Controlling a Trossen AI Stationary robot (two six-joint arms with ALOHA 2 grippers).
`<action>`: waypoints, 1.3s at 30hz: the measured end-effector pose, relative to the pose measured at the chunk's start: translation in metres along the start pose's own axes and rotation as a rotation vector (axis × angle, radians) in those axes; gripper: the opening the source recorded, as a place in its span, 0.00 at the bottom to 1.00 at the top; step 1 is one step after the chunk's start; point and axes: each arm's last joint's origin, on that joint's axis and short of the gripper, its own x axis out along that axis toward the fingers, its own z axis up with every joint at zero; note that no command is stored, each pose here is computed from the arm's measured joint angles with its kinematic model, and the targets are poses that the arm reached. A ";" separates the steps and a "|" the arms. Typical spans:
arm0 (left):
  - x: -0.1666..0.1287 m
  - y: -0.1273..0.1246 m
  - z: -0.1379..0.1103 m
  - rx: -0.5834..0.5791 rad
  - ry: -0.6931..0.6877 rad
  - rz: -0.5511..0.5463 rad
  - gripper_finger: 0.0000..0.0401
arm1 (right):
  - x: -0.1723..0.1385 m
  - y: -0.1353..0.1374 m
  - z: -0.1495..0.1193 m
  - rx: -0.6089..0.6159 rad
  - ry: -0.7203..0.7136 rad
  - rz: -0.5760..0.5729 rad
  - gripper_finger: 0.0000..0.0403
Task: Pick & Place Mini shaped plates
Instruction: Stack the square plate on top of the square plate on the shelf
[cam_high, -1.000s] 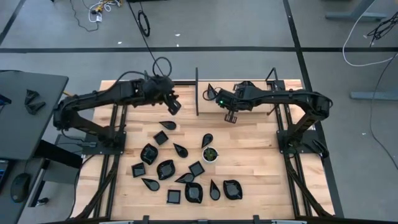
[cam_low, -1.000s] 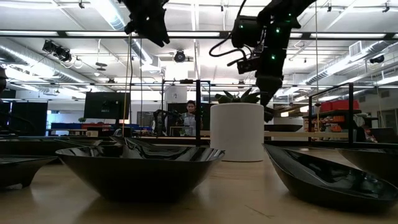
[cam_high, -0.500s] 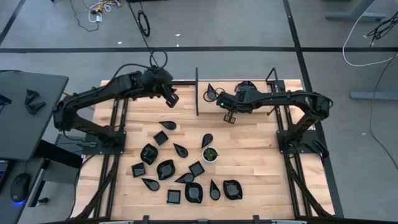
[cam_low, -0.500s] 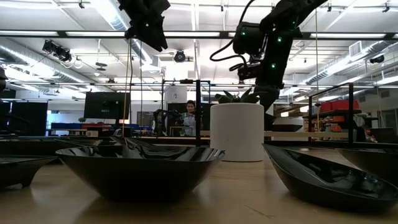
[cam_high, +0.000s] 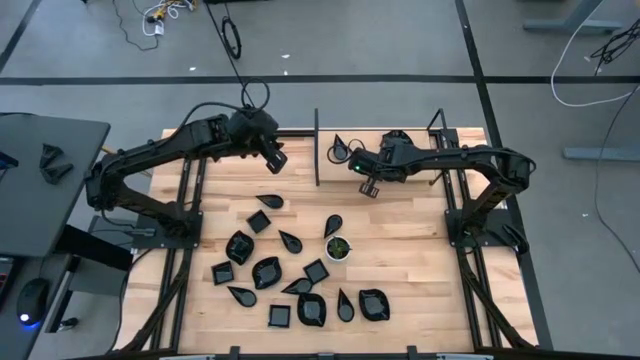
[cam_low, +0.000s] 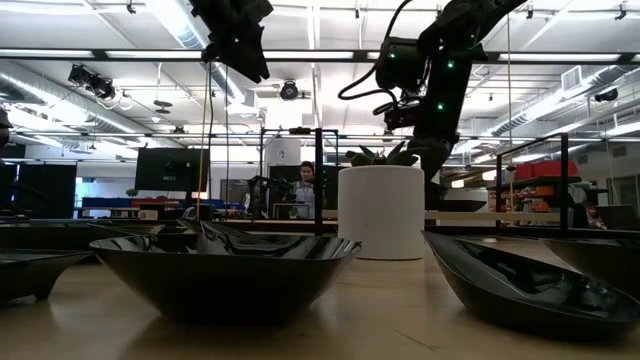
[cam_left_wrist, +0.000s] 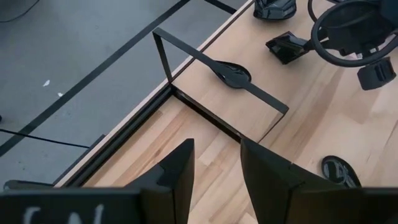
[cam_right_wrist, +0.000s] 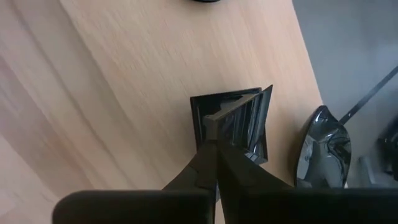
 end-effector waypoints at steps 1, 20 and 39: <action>0.000 0.000 0.000 0.000 0.000 0.000 0.34 | 0.000 0.000 0.000 0.001 0.000 0.000 0.02; -0.001 -0.002 0.000 -0.032 0.003 -0.022 0.34 | -0.023 -0.021 -0.003 0.225 -0.072 0.171 0.26; -0.001 -0.003 -0.001 -0.056 0.008 -0.044 0.34 | 0.032 -0.061 -0.003 0.204 -0.001 0.605 0.02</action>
